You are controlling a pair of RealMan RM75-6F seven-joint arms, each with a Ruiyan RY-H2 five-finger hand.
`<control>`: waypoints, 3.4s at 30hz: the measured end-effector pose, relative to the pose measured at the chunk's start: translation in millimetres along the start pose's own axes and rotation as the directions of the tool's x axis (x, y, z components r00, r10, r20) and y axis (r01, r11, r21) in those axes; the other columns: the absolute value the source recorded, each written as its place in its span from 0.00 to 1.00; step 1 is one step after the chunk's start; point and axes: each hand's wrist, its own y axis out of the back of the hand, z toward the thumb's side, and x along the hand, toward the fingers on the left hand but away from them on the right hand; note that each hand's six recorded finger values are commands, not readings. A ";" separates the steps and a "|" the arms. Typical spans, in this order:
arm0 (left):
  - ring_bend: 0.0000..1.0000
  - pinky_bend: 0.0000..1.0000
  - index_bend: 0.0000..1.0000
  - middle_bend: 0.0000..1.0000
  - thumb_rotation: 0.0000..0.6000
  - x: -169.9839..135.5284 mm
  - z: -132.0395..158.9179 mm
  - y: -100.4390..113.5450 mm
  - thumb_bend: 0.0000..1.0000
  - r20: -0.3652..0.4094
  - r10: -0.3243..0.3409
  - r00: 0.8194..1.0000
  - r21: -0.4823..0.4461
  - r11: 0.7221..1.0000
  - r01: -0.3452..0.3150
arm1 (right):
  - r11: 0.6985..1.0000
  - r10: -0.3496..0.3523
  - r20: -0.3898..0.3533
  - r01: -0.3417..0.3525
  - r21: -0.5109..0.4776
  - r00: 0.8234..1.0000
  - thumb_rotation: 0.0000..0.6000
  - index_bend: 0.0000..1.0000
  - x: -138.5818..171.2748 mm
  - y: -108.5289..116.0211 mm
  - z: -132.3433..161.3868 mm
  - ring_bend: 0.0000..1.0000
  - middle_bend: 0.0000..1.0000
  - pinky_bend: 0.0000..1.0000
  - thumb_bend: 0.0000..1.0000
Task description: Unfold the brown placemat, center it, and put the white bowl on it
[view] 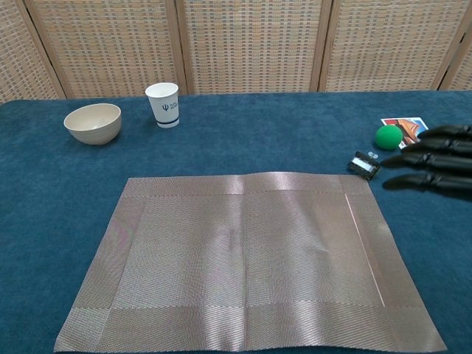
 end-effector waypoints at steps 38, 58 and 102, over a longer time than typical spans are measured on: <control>0.00 0.00 0.04 0.00 1.00 230.7 -64.6 -65.6 0.00 -0.107 -0.138 0.985 0.141 0.978 0.153 | 0.927 -0.056 0.593 0.263 -0.269 0.803 1.00 0.11 68.3 -46.0 -104.6 0.00 0.00 0.00 0.00; 0.00 0.00 0.69 0.00 1.00 285.5 -27.2 -107.9 0.48 -0.161 -0.196 0.967 0.095 0.972 0.213 | 0.920 -0.050 0.608 0.274 -0.281 0.792 1.00 0.12 69.2 -50.7 -111.0 0.00 0.00 0.00 0.00; 0.00 0.00 0.81 0.00 1.00 126.4 107.7 -72.9 0.48 0.566 -0.122 0.815 0.095 0.992 0.082 | 0.900 -0.130 0.565 0.336 -0.278 0.815 1.00 0.16 69.8 -25.9 -93.4 0.00 0.00 0.00 0.00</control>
